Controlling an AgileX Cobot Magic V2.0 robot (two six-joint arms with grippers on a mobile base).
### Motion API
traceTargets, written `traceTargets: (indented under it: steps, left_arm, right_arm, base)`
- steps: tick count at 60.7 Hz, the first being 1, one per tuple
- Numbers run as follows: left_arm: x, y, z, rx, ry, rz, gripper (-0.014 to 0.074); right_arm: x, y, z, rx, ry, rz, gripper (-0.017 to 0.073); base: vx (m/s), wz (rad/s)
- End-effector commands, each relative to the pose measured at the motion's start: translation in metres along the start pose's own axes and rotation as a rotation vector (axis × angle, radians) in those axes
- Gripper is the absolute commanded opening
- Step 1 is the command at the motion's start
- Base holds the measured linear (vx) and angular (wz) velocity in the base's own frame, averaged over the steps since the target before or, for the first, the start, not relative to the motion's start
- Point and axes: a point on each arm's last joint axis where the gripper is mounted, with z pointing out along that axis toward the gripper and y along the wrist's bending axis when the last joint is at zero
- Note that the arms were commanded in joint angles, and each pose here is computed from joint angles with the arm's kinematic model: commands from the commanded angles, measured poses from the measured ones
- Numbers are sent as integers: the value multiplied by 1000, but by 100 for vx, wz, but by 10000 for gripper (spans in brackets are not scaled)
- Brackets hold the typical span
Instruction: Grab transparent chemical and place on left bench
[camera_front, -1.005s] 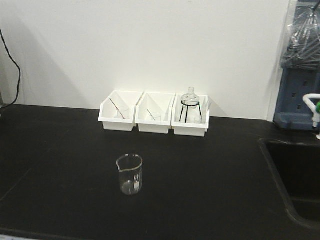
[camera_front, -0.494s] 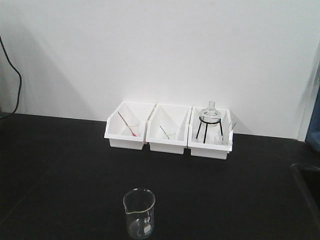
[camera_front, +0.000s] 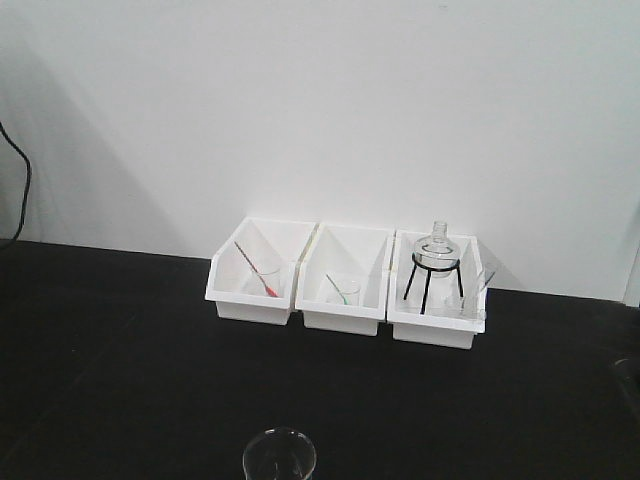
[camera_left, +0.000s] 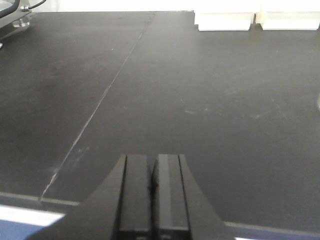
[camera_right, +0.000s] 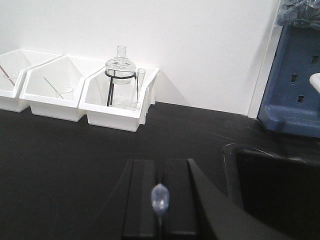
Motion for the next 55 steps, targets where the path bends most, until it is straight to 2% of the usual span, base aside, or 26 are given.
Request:
traceTargets:
  steps: [1, 38, 45, 55]
  left_arm:
    - [-3, 0, -1, -2, -81, -9, -3]
    - [-3, 0, -1, -2, -81, -9, -3]
    - [-3, 0, -1, -2, -81, -9, -3]
    - [-3, 0, -1, -2, -81, -9, -3]
  right_arm:
    - [-15, 1, -1, -22, -80, -5, 83]
    - [-17, 2, -1, -32, -98, -1, 83]
    - [-23, 8, 4, -92, -172, -2, 82]
    - [-39, 21, 22, -240, -287, 14, 32]
  base:
    - [9, -1]
    - [3, 0]
    - [0, 0]
    - [0, 0]
